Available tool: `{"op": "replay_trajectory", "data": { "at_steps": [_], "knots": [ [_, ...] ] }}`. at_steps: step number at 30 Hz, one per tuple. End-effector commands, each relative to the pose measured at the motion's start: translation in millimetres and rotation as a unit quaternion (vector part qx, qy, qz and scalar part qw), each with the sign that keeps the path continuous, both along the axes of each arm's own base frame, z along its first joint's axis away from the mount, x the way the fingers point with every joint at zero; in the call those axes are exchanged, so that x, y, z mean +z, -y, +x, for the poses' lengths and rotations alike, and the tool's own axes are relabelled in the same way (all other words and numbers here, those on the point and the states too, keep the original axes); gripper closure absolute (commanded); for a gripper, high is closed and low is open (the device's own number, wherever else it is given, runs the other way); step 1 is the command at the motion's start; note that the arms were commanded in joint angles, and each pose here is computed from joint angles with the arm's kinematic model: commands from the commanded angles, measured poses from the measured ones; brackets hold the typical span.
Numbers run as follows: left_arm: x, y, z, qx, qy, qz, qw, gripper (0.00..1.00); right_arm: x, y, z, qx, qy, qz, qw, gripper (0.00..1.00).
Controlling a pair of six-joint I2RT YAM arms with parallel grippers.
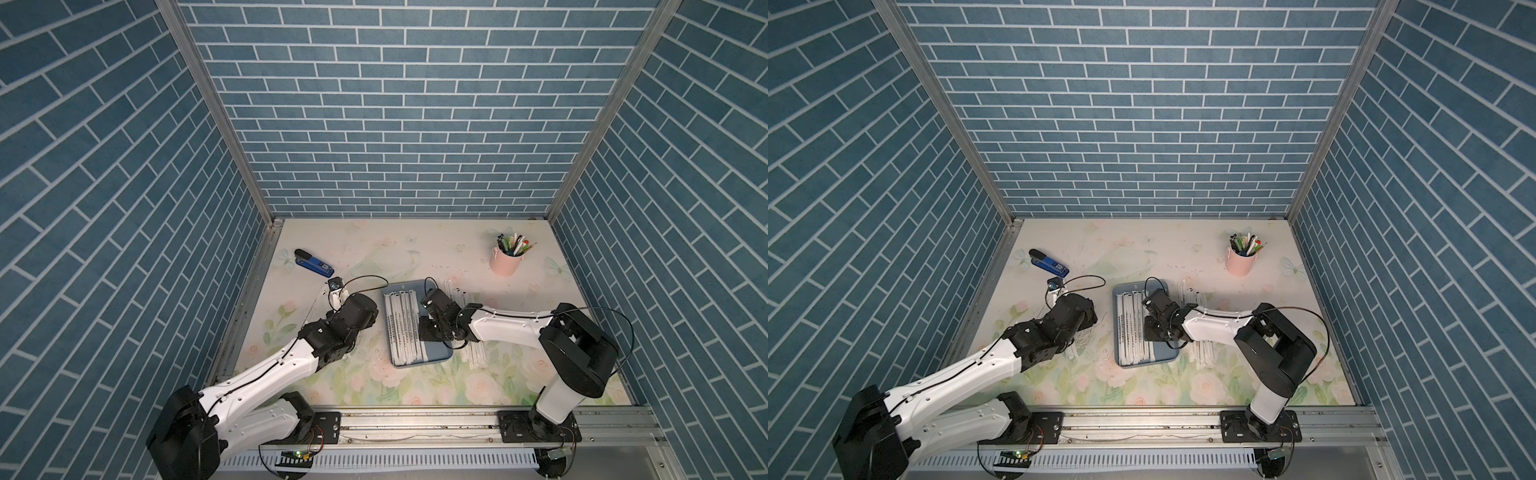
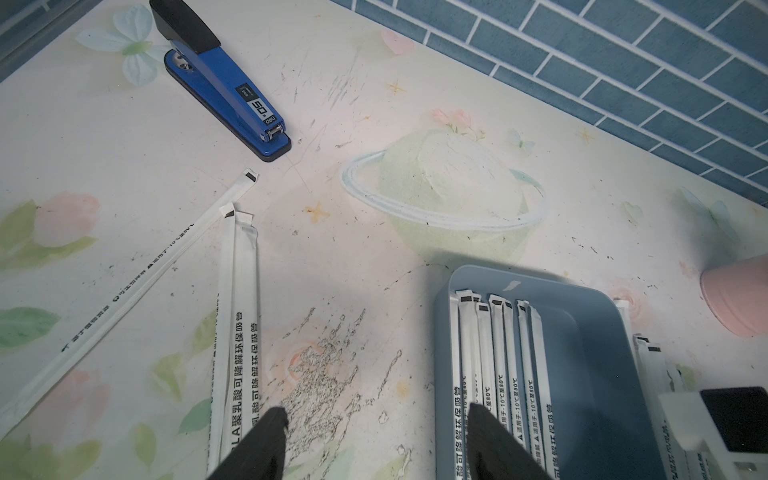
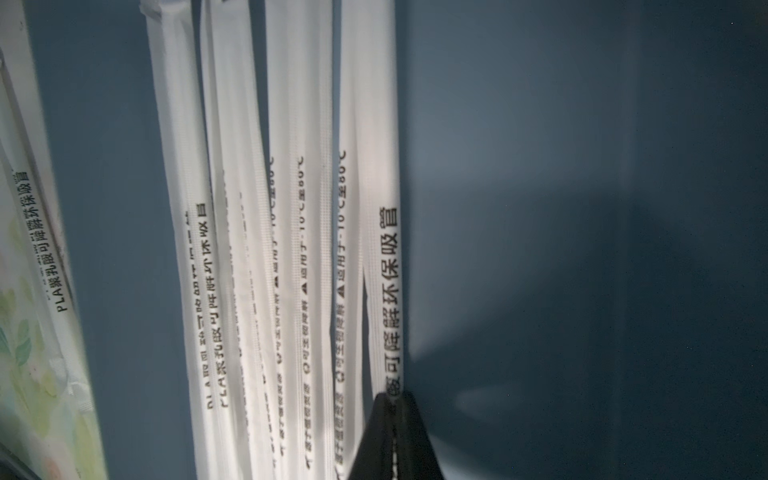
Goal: Put the straws into the storage box
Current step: Place the straw in the storage box.
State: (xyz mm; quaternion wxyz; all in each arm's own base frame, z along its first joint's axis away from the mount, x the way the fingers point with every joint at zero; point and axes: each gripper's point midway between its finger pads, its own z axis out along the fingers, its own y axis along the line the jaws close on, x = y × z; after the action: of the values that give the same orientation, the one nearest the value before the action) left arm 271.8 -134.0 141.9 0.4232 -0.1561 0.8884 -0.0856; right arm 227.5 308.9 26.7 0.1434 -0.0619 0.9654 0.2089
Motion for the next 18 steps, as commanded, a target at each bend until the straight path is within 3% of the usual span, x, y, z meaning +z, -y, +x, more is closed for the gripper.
{"op": "replay_trajectory", "data": {
  "at_steps": [1,18],
  "knots": [
    [-5,-6,-4,0.006,-0.006,0.007,1.000,0.29,-1,0,2,-0.011,-0.007,-0.001,1.000,0.86],
    [-7,-10,-4,0.011,-0.010,0.015,1.000,0.31,24,-1,11,0.002,0.023,-0.014,1.000,0.75]
  ]
}}
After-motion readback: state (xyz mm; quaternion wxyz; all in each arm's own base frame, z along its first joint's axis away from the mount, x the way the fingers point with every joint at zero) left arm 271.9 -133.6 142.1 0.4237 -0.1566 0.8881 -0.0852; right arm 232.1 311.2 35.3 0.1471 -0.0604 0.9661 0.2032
